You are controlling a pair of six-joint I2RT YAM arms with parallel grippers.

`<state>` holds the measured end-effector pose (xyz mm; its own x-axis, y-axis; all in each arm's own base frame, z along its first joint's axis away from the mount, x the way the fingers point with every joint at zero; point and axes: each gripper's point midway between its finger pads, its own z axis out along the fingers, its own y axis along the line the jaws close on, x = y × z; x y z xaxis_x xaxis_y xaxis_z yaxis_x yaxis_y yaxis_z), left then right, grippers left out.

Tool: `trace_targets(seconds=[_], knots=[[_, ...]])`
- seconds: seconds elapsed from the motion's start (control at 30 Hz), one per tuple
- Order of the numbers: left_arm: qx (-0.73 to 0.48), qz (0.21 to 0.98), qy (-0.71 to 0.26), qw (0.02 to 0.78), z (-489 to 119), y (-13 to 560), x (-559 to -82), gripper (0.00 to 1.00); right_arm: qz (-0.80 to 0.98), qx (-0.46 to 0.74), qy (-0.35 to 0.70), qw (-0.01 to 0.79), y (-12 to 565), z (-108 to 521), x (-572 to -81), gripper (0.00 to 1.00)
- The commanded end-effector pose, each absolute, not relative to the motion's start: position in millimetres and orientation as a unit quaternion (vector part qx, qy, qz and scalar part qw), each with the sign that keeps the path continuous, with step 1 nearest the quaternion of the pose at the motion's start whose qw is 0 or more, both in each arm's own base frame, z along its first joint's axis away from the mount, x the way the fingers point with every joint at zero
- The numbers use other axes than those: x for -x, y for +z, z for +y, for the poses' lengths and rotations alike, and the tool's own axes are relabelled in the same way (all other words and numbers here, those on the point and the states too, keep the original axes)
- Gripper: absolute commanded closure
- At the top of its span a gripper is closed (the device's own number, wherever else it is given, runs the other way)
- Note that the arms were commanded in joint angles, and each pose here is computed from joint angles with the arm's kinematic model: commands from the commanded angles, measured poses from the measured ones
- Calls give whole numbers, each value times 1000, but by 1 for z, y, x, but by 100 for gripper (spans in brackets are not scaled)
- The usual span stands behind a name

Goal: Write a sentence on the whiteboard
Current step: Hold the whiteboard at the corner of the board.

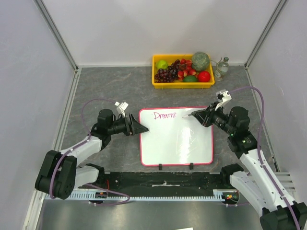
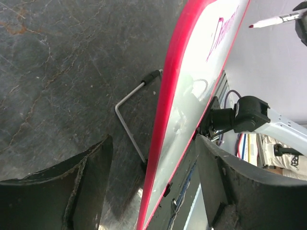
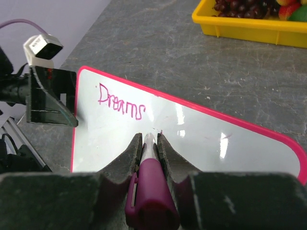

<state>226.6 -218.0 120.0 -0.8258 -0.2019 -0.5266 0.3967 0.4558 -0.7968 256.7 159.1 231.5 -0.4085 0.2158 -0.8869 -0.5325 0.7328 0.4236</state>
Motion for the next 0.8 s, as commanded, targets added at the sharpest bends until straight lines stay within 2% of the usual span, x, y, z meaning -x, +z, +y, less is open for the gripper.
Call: trace_targets(seconds=[0.0, 0.23, 0.4, 0.7, 0.77], knots=[[-115, 765, -543, 327, -228, 145, -238, 26, 714, 126, 370, 581, 283, 163, -250, 100], [-146, 743, -562, 334, -234, 141, -229, 34, 705, 124, 361, 598, 296, 161, -249, 100], [-158, 735, -574, 325, -236, 130, -222, 45, 711, 127, 354, 594, 295, 169, -249, 100], [-161, 744, -568, 313, -233, 117, -216, 85, 729, 147, 297, 599, 291, 199, -245, 100], [-162, 745, -566, 315, -232, 116, -214, 91, 730, 144, 275, 609, 290, 196, -247, 100]])
